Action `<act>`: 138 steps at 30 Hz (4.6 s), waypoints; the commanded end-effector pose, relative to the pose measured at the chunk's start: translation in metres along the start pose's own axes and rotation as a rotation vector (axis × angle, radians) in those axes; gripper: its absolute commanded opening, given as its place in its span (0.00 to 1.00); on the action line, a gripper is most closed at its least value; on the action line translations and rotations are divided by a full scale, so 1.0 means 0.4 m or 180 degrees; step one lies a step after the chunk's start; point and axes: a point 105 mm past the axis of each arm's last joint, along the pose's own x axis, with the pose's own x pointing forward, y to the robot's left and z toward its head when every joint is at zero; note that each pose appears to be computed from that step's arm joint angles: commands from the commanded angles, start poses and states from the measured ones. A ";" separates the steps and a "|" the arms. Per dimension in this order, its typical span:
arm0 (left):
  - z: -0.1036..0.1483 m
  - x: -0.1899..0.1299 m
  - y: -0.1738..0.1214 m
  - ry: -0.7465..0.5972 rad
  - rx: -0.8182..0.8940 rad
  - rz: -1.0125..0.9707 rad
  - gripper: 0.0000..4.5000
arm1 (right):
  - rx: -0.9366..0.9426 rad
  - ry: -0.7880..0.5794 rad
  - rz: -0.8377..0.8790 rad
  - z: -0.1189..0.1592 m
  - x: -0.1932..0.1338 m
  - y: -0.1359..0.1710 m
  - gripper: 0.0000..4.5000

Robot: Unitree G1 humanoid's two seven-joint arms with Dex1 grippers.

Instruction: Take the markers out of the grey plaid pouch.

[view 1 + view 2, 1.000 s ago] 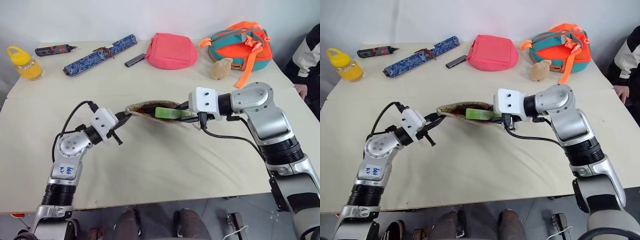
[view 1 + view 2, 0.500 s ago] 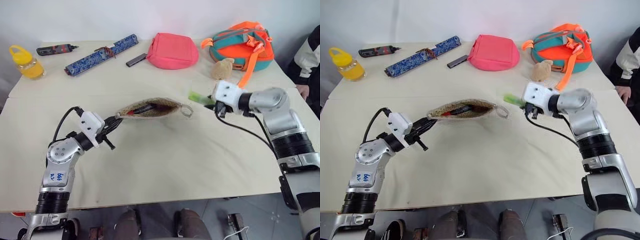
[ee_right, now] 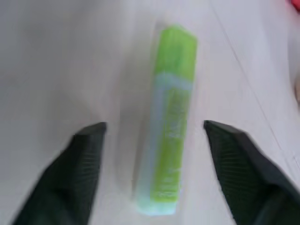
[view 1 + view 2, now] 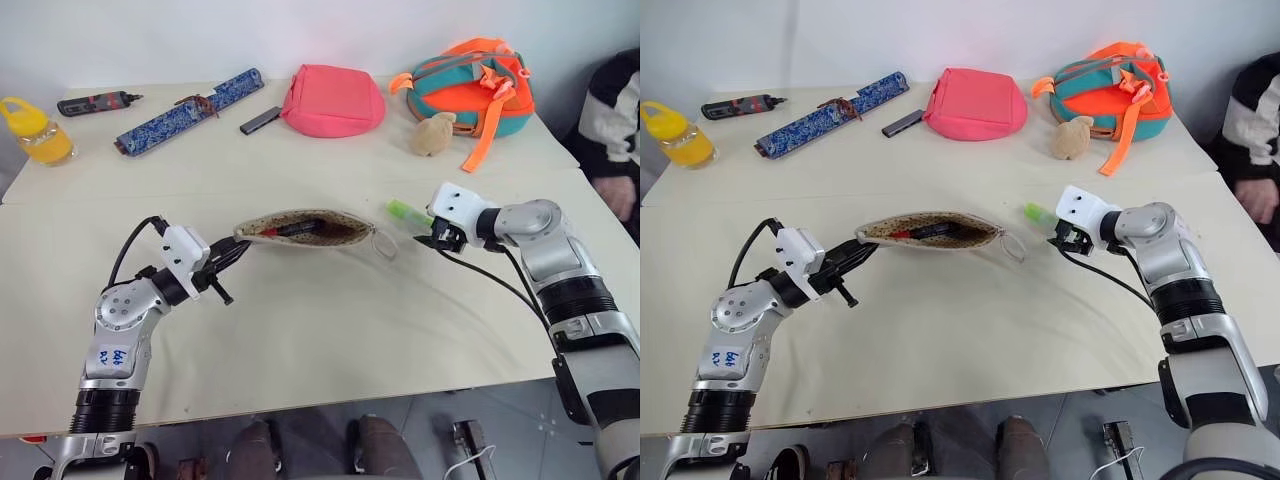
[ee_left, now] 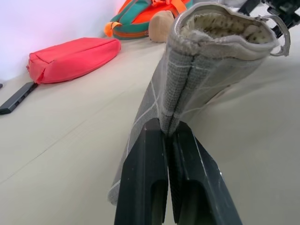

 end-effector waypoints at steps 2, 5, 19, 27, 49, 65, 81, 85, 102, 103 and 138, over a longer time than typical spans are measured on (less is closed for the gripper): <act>0.034 0.008 -0.011 -0.0176 0.0017 -0.0079 0.00 | -0.0089 -0.0803 -0.0163 0.183 -0.073 -0.068 0.75; 0.031 0.016 -0.021 -0.0171 -0.0018 -0.0154 0.00 | -0.0141 -0.1478 0.0001 0.327 -0.099 -0.043 0.75; 0.041 0.041 -0.054 -0.0210 -0.0099 -0.0285 0.00 | -0.0692 -0.1619 0.0854 0.391 -0.043 0.198 0.24; 0.052 0.054 -0.094 -0.0211 -0.0215 -0.0529 0.00 | -0.0728 -0.1452 0.0812 0.375 -0.029 0.174 0.24; 0.062 0.046 -0.190 0.0144 -0.1769 -0.1114 0.00 | -0.1317 -0.0377 0.1737 0.293 -0.054 0.208 0.24; 0.039 0.049 -0.176 0.0203 -0.1628 -0.0952 0.00 | -0.1551 -0.0330 0.1389 0.263 0.037 0.221 0.51; 0.027 0.051 -0.172 0.0226 -0.1681 -0.0881 0.00 | -0.1491 -0.0544 0.1644 0.276 0.062 0.300 0.51; 0.028 0.052 -0.182 0.0256 -0.1679 -0.0949 0.00 | -0.1549 -0.0393 0.1443 0.257 0.090 0.279 0.51; 0.021 0.049 -0.182 0.0241 -0.1612 -0.0889 0.00 | -0.1456 -0.0173 0.1615 0.197 0.107 0.306 0.14; 0.020 0.048 -0.179 0.0243 -0.1597 -0.0870 0.00 | -0.1440 -0.0205 0.1597 0.204 0.102 0.300 0.11; 0.072 -0.072 0.182 0.0310 0.1138 0.0764 0.00 | -0.0215 -0.1759 0.0803 0.405 -0.050 0.121 0.11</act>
